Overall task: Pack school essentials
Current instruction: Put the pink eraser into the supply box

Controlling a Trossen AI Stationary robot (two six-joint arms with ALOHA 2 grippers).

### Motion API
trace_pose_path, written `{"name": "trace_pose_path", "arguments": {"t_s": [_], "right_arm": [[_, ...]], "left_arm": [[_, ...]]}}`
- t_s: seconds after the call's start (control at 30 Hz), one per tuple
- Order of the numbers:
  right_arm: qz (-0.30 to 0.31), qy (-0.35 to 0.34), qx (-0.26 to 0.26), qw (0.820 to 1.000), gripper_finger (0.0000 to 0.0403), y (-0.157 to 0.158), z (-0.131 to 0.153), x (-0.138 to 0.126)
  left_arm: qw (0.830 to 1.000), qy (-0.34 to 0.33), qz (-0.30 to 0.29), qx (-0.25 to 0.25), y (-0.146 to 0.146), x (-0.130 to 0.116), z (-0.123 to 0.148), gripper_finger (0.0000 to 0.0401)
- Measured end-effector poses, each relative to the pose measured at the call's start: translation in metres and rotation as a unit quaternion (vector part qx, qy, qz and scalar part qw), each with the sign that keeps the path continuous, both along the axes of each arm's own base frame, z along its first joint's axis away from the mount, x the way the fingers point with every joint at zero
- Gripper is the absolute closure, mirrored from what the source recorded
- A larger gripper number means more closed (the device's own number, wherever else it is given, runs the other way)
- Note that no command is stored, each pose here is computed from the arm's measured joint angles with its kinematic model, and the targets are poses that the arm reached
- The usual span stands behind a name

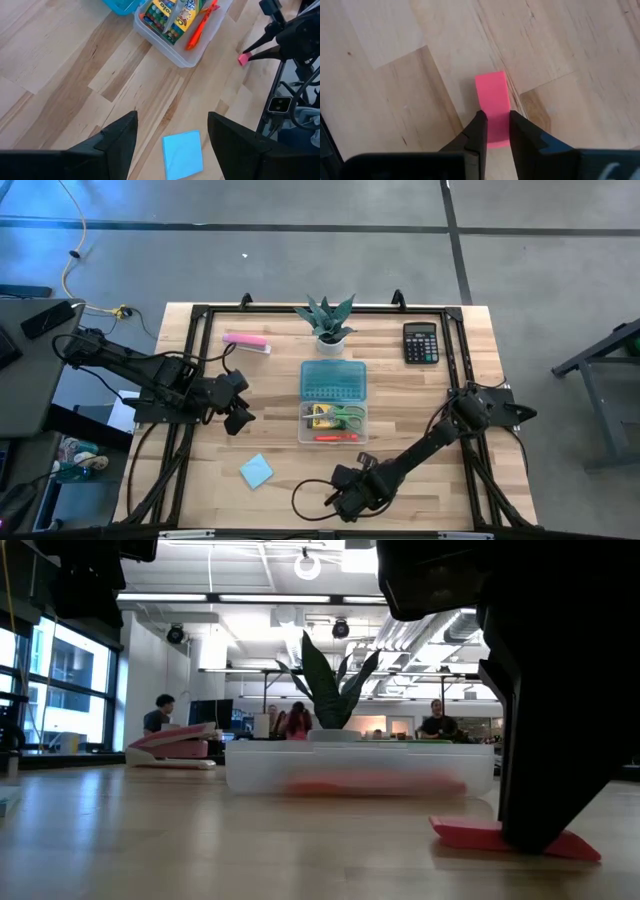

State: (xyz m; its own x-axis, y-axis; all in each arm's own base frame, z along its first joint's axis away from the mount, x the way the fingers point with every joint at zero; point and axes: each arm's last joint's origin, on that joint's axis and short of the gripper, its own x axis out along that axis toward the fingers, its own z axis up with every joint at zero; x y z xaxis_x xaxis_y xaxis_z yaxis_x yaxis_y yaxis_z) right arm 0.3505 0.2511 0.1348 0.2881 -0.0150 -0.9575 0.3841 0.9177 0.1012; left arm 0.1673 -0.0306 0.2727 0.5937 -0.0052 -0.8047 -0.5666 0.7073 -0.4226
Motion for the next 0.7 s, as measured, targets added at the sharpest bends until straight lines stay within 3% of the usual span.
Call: {"name": "trace_pose_path", "arguments": {"t_s": [0.4, 0.7], "right_arm": [[-0.036, -0.045, -0.010, 0.998, 0.0352, -0.038, 0.031, 0.019], [-0.039, -0.063, -0.030, 0.997, 0.0352, -0.091, 0.046, 0.044]], "left_arm": [[1.000, 0.000, 0.001, -0.001, 0.000, 0.000, 0.000, 0.0172], [1.000, 0.000, 0.004, -0.002, 0.000, 0.000, 0.000, 0.0172]]}}
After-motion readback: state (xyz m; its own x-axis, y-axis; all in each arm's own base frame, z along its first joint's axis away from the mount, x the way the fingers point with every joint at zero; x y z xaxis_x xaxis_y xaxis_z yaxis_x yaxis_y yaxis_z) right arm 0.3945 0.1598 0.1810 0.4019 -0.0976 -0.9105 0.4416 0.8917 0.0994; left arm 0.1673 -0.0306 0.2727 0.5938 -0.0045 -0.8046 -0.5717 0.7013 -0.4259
